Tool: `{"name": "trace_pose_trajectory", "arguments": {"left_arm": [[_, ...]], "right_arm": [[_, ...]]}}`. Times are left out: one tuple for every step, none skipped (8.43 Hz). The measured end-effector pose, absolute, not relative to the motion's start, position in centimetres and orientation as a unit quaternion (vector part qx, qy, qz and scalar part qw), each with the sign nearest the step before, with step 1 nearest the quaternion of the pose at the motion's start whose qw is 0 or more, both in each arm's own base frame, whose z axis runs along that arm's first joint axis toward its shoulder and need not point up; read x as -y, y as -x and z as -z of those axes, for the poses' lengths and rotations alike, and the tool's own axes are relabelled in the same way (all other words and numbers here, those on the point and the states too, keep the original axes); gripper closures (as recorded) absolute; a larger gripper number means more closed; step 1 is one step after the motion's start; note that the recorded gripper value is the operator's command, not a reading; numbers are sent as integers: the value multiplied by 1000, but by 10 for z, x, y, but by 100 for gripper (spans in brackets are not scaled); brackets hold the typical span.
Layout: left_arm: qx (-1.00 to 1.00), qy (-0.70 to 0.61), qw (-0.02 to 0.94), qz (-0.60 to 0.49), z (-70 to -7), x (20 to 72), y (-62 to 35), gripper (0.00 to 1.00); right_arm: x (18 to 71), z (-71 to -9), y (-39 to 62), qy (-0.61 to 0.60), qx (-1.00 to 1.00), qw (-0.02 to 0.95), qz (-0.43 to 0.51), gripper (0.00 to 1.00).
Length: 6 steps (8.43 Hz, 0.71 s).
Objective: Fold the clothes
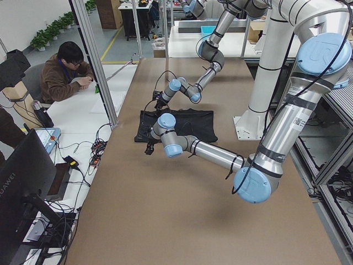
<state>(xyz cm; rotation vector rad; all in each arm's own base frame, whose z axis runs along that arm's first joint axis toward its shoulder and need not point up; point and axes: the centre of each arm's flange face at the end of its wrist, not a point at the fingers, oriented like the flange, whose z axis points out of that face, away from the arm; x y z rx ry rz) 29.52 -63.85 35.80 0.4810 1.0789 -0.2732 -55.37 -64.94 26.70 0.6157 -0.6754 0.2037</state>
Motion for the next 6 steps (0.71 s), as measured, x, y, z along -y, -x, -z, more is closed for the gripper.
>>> {"name": "trace_pose_trajectory", "arguments": {"left_arm": [[-507,-226,822,128,-358,638,-295,0],[-507,-226,822,128,-358,639,-295,0],[-507,-226,822,128,-358,639,-295,0],[-507,-226,822,128,-358,639,-296,0],[-506,-225,823,128,-359,639,-297,0],[-506,-225,823,128,-359,640,-298,0]], "right_arm": [[653,-264,559,-299,324,892,-100,6],[655,-263,563,-302,324,891,-102,6],[657,-264,564,-303,323,891,-103,6],[659,-267,564,-303,320,892,-104,6],[661,-271,563,-303,317,893,-104,6],[665,-276,560,-302,312,895,-104,6]]}}
